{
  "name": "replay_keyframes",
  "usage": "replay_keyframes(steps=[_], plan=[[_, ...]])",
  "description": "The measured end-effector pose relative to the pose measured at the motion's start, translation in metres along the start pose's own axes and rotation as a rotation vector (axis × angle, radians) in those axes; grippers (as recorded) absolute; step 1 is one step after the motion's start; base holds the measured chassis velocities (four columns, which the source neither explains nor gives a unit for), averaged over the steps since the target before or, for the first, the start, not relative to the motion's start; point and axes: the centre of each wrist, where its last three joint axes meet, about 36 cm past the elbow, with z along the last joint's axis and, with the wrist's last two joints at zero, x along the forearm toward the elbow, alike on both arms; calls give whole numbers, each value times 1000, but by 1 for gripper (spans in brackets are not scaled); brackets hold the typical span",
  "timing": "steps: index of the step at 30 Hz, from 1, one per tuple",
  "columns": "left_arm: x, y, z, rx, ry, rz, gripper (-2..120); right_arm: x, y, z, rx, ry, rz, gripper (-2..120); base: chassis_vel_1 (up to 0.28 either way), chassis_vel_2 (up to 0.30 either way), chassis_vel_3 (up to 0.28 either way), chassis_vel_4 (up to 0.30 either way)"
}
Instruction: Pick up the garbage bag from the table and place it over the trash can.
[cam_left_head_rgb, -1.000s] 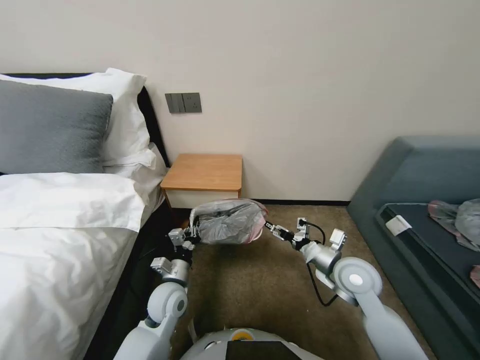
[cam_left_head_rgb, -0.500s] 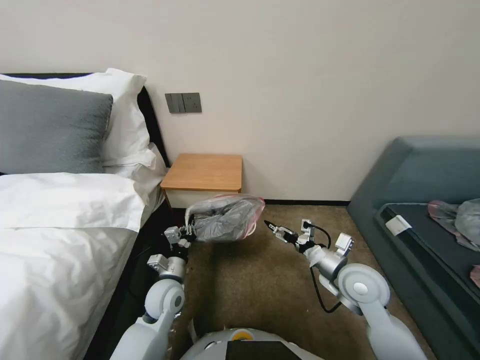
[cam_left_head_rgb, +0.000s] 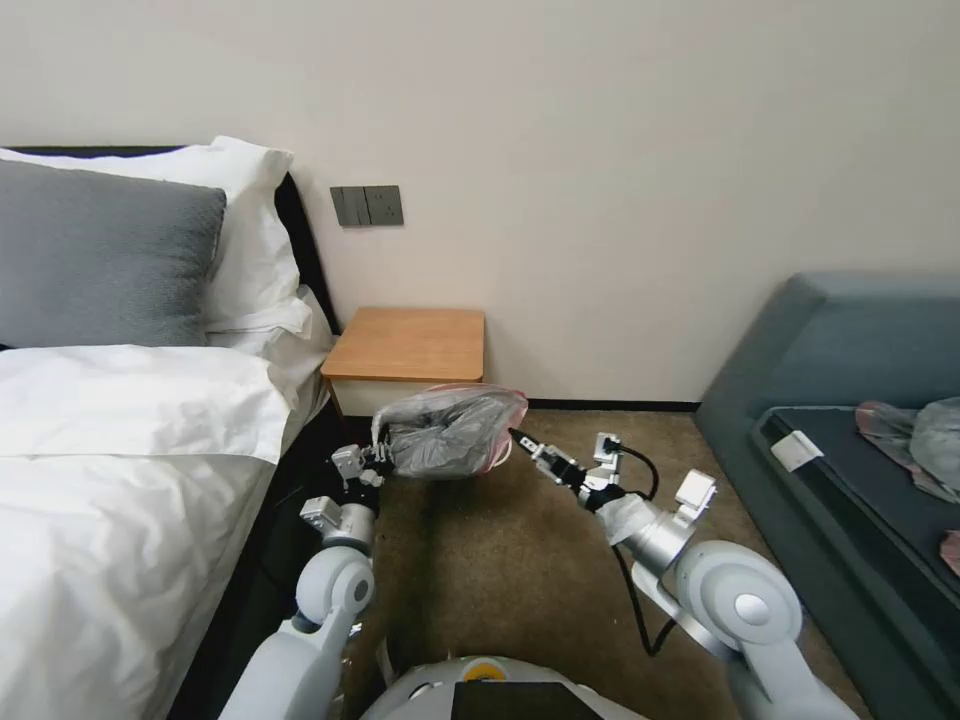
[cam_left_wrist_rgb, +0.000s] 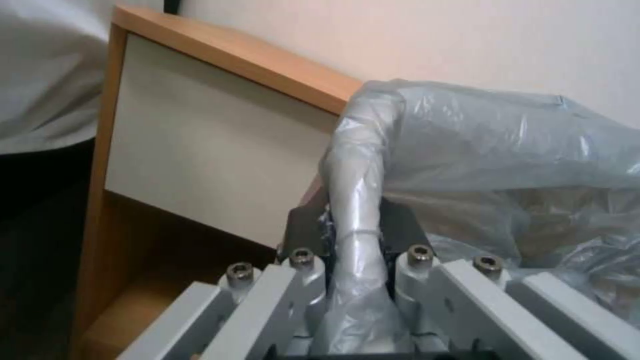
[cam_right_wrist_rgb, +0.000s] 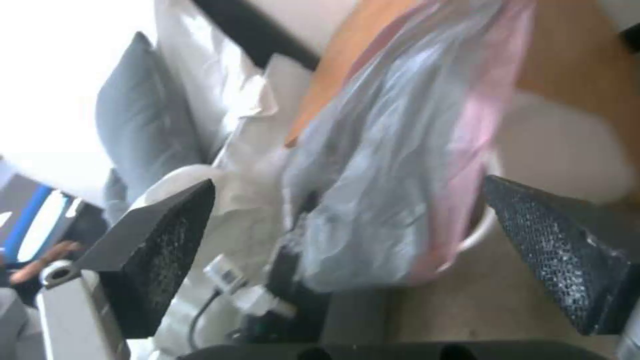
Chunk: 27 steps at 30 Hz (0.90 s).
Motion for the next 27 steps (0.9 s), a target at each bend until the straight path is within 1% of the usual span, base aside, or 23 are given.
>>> replay_keyframes(steps=[3,4,5,6,8,9,15,18,27], plan=[[-1,-6,-5,1,8,1,7,-5,1,1,-78,12,-23,100,0,0,0,0],[-1,-6,-5,1,8,1,7,-5,1,1,-78,12,-23,100,0,0,0,0],[-1,-7,-6,0,7,3,7,-7,3,-1,-130,9,-35,100,0,0,0,0],[-1,-7,-6,0,7,3,7,-7,3,-1,-130,9,-35,100,0,0,0,0],[1,-8,-9,-4,4,10,7,-9,5,-3,-208,12,-49,100,0,0,0,0],[2,-9,-10,-6,4,12,7,-10,5,-2,-216,14,-46,100,0,0,0,0],[9,-11,-13,-18,3,21,7,-13,3,1,-187,15,-10,100,0,0,0,0],[18,-14,-17,-27,7,32,7,-14,4,3,-168,20,16,100,0,0,0,0],[30,-16,-20,-39,7,35,7,-19,10,11,-163,42,58,100,0,0,0,0]])
